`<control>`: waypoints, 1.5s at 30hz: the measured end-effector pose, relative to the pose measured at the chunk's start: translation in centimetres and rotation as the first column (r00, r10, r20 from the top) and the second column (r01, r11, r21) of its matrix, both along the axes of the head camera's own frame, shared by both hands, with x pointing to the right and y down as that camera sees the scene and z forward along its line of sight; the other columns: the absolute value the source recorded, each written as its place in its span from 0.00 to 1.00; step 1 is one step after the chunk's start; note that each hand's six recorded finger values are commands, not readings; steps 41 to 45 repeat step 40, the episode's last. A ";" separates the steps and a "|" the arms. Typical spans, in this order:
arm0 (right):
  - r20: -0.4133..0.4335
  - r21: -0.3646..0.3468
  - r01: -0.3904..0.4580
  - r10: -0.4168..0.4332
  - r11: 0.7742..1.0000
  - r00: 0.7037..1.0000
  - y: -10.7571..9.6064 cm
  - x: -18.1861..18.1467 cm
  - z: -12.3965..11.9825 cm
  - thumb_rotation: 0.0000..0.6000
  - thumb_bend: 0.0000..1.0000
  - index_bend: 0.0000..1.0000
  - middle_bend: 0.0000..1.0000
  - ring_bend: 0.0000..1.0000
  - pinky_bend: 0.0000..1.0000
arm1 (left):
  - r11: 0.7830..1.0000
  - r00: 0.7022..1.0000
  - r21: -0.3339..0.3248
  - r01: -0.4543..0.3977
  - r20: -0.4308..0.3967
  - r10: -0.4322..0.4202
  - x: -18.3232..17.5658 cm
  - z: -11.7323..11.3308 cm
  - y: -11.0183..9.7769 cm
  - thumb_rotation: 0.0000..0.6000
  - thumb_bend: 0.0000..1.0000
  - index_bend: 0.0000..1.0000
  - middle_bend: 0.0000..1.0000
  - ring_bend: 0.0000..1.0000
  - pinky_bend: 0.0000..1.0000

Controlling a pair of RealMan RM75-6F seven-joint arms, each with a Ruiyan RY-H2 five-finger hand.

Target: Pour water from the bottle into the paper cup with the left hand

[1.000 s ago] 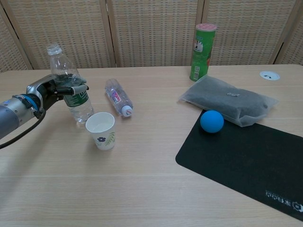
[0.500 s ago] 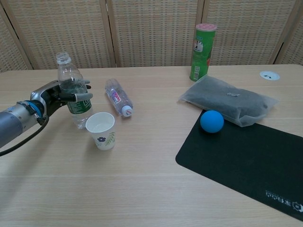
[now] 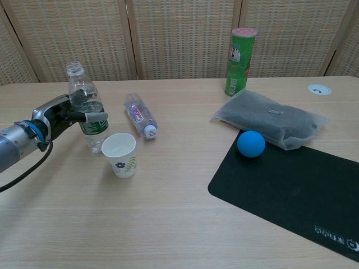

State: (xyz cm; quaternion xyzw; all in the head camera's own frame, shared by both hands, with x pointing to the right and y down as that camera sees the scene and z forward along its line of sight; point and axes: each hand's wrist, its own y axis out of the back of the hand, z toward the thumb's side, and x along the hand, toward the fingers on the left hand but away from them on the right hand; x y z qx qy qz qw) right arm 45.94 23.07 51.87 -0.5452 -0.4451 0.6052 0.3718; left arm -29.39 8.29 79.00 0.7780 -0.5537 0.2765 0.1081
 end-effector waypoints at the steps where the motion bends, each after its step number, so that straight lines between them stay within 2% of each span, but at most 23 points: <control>1: 0.001 0.001 0.000 0.000 1.000 1.000 0.0 0.0 -0.1 1.00 0.00 0.00 0.00 0.00 0.00 | 1.000 1.000 0.006 -0.010 0.004 0.010 -0.1 -0.1 0.0 1.00 0.00 0.00 0.00 0.00 0.00; 5: 0.011 0.008 0.013 -0.013 1.000 1.000 0.2 -0.3 -0.4 1.00 0.00 0.00 0.00 0.00 0.00 | 0.997 0.997 0.032 -0.066 0.034 0.065 -1.6 -1.3 -0.3 1.00 0.00 0.00 0.00 0.00 0.00; 11: 0.025 0.022 0.028 -0.029 0.999 0.999 0.5 -0.8 -1.0 1.00 0.00 0.00 0.00 0.00 0.00 | 0.988 0.991 0.098 -0.117 0.075 0.110 -5.5 -5.1 -1.0 1.00 0.00 0.00 0.00 0.00 0.00; 17: 0.030 0.031 0.035 -0.036 0.999 0.999 0.9 -1.0 -1.5 1.00 0.00 0.00 0.00 0.00 0.00 | 0.966 0.960 0.184 -0.182 0.248 0.134 -10.0 -8.7 -1.0 1.00 0.02 0.00 0.00 0.00 0.00; 20: 0.027 0.030 0.037 -0.038 0.999 0.999 1.0 -1.1 -1.5 1.00 0.00 0.00 0.00 0.00 0.00 | 0.948 0.918 0.226 -0.225 0.376 0.128 -12.3 -10.7 -0.4 1.00 0.04 0.00 0.00 0.00 0.00; 23: 0.029 0.036 0.046 -0.047 0.998 0.998 1.0 -1.3 -1.6 1.00 0.00 0.00 0.00 0.00 0.00 | 0.929 0.853 0.258 -0.267 0.511 0.103 -14.0 -13.1 0.7 1.00 0.07 0.00 0.00 0.00 0.00; 27: 0.031 0.049 0.060 -0.062 0.997 0.998 1.1 -1.6 -1.9 1.00 0.00 0.00 0.00 0.00 0.00 | 0.912 0.748 0.272 -0.306 0.661 0.054 -14.9 -16.7 3.2 1.00 0.08 0.00 0.00 0.00 0.00; 33: 0.036 0.068 0.059 -0.062 0.996 0.997 1.3 -1.5 -2.4 1.00 0.00 0.00 0.00 0.00 0.00 | 0.917 0.628 0.269 -0.295 0.778 -0.026 -15.7 -23.1 7.9 1.00 0.10 0.00 0.00 0.00 0.00; 36: 0.037 0.073 0.055 -0.058 0.996 0.998 1.4 -1.3 -2.7 1.00 0.00 0.00 0.00 0.00 0.00 | 0.918 0.567 0.255 -0.304 0.823 -0.041 -16.8 -25.6 10.1 1.00 0.10 0.00 0.00 0.00 0.00; 38: 0.037 0.074 0.054 -0.057 0.996 0.998 1.4 -1.2 -2.7 1.00 0.00 0.00 0.00 0.00 0.00 | 0.916 0.552 0.242 -0.321 0.833 -0.026 -16.8 -25.9 10.8 1.00 0.11 0.00 0.00 0.00 0.00; 45: 0.036 0.075 0.050 -0.053 0.996 0.998 1.3 -1.1 -2.7 1.00 0.00 0.00 0.00 0.00 0.00 | 0.919 0.553 0.226 -0.324 0.833 -0.010 -16.6 -25.8 11.2 1.00 0.11 0.00 0.00 0.00 0.00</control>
